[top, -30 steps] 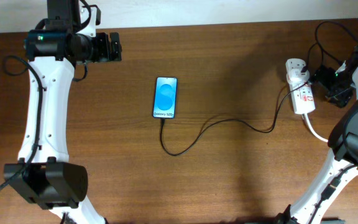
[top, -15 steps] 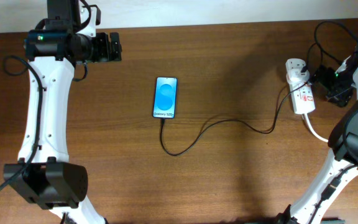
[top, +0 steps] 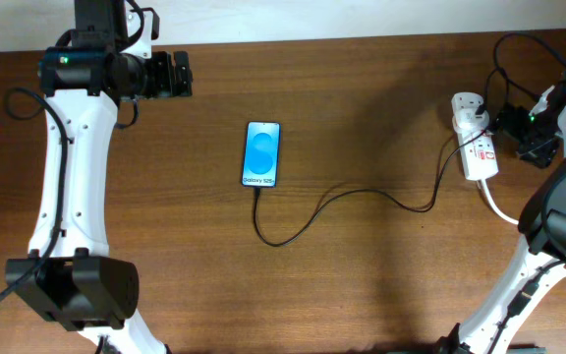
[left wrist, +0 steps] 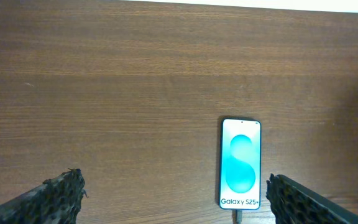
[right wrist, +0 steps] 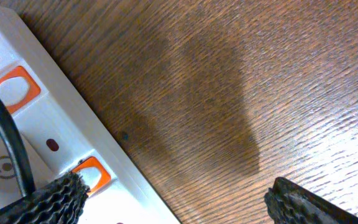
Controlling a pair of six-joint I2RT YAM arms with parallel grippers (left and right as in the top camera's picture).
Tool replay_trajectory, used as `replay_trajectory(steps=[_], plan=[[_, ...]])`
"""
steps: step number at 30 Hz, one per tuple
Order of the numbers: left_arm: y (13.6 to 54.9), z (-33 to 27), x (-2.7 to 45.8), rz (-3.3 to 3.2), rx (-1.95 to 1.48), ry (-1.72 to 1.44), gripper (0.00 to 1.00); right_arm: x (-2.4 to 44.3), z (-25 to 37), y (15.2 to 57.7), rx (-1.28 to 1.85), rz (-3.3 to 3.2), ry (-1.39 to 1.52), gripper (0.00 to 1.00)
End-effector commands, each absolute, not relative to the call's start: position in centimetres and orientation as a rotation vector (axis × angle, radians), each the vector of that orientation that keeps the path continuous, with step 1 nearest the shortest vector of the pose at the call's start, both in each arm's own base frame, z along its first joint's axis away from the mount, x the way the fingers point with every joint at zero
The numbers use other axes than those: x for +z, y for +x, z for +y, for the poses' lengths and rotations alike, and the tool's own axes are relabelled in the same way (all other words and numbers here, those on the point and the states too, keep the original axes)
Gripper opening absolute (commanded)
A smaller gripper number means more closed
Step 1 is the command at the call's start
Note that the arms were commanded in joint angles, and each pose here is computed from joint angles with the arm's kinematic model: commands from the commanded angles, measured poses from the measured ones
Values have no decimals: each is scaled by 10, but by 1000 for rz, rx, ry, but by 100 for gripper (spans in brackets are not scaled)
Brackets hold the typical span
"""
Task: Plug charger to phone and switch on socket
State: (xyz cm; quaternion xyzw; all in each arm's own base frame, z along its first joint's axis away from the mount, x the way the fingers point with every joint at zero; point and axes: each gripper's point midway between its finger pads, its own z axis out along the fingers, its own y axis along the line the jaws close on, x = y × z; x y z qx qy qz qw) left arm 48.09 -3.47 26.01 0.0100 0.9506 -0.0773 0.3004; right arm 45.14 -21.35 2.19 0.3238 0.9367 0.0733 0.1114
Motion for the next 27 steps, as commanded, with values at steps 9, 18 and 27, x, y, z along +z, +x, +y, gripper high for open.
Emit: replay_trajectory(steps=[9, 18, 27], plan=[[482, -33, 254, 2537, -194, 28, 99, 25, -100, 490, 602, 2793, 615, 98], [482, -33, 254, 2537, -194, 28, 99, 32, -93, 493, 706, 2758, 614, 98], [482, -33, 254, 2537, -194, 28, 99, 64, -129, 485, 578, 2706, 790, 98]])
